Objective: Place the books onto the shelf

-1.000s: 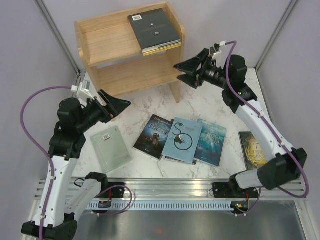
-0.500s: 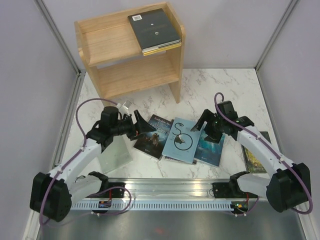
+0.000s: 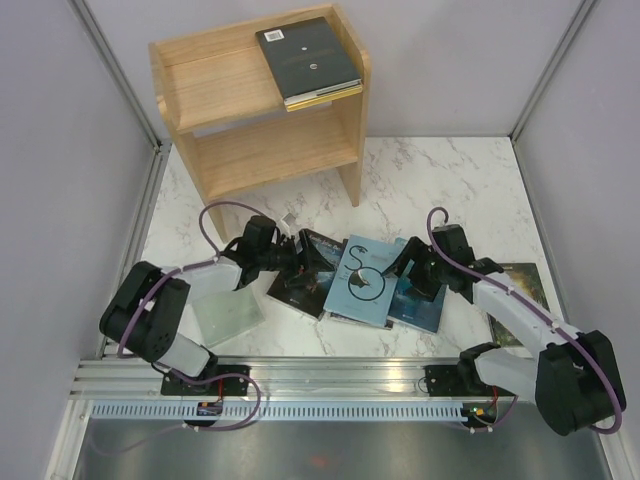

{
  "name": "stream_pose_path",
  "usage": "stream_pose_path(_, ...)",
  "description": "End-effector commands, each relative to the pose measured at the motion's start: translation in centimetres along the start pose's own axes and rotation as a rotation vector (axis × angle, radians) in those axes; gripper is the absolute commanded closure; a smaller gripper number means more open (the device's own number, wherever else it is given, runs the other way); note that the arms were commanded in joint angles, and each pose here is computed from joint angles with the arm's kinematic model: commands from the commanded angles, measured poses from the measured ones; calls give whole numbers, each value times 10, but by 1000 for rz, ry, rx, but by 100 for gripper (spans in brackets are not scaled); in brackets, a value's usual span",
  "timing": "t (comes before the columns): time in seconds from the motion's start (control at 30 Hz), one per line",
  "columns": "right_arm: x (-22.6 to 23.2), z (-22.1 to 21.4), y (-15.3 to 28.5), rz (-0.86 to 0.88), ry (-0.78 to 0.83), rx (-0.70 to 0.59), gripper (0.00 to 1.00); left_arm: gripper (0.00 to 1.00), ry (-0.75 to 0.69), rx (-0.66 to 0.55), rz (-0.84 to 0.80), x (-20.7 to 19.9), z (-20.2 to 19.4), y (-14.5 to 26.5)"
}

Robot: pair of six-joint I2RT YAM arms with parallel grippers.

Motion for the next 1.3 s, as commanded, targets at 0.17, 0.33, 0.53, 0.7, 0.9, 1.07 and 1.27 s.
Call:
stream_pose_path(0.17, 20, -4, -23, 253, -72, 20, 18, 15, 13, 20, -73, -7, 2, -26)
stream_pose_path(0.33, 21, -5, -35, 308, -67, 45, 28, 16, 10, 62, -139, -19, -7, -39)
stream_pose_path(0.53, 27, -13, -41, 409, -72, 108, 52, 18, 28, 62, -224, -28, -10, -39)
stream_pose_path(0.7, 31, -16, -42, 442, -52, 138, 56, 37, 24, 70, -240, -29, -10, -39)
stream_pose_path(0.9, 43, -18, -34, 514, -32, 160, 66, 60, 6, 87, -257, -30, -16, -34)
stream_pose_path(1.07, 51, -24, -33, 539, -2, 197, 71, 88, -17, 91, -248, -31, -21, -27)
stream_pose_path(1.27, 54, -25, -27, 523, 48, 195, 71, 98, -52, 95, -137, -18, -29, -18)
Point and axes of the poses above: each gripper's point midway between its finger pads, its own y axis back along the fingers, its own x axis along the line the jaws close on, z = x × y, the point moved 4 cm from there along y, back along the fingers, and after that the axes turned 12 degrees about -y, right-handed, at the moved point
